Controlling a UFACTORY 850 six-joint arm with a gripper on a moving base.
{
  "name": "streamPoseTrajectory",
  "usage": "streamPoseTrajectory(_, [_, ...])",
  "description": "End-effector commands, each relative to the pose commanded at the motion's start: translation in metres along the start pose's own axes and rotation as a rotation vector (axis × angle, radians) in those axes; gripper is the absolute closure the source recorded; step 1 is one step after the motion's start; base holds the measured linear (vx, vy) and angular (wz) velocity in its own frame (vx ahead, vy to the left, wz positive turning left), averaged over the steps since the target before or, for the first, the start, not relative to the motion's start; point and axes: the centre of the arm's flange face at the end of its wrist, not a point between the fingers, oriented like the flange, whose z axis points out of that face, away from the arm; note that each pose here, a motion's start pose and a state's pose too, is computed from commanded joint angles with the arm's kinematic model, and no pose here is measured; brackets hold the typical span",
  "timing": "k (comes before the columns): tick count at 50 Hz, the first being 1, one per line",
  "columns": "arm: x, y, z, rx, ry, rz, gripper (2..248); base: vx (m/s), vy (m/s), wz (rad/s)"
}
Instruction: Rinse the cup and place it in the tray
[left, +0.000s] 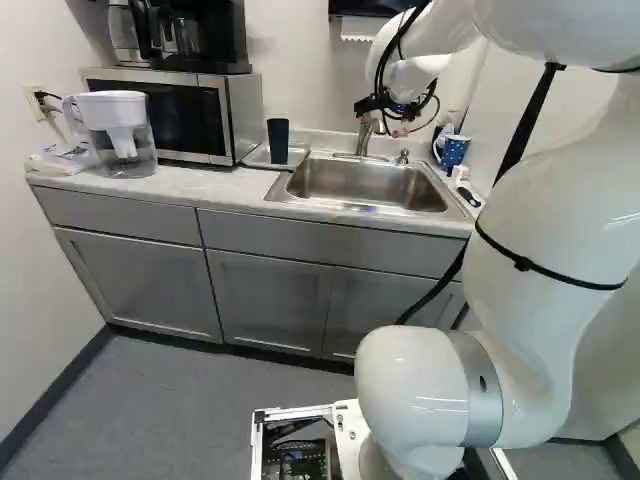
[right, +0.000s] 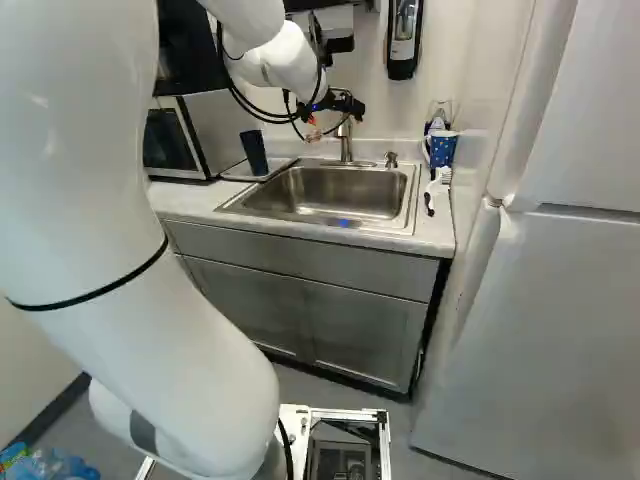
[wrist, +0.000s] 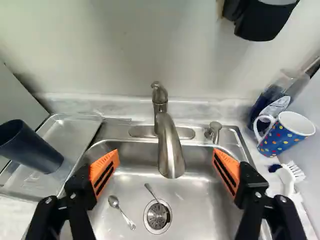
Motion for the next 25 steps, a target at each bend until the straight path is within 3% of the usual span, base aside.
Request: streamPoseTrajectory(25, [-0.016,-0.001,-0.001,0.011,-0.182,0.000,3,0.000,0.000,0.000])
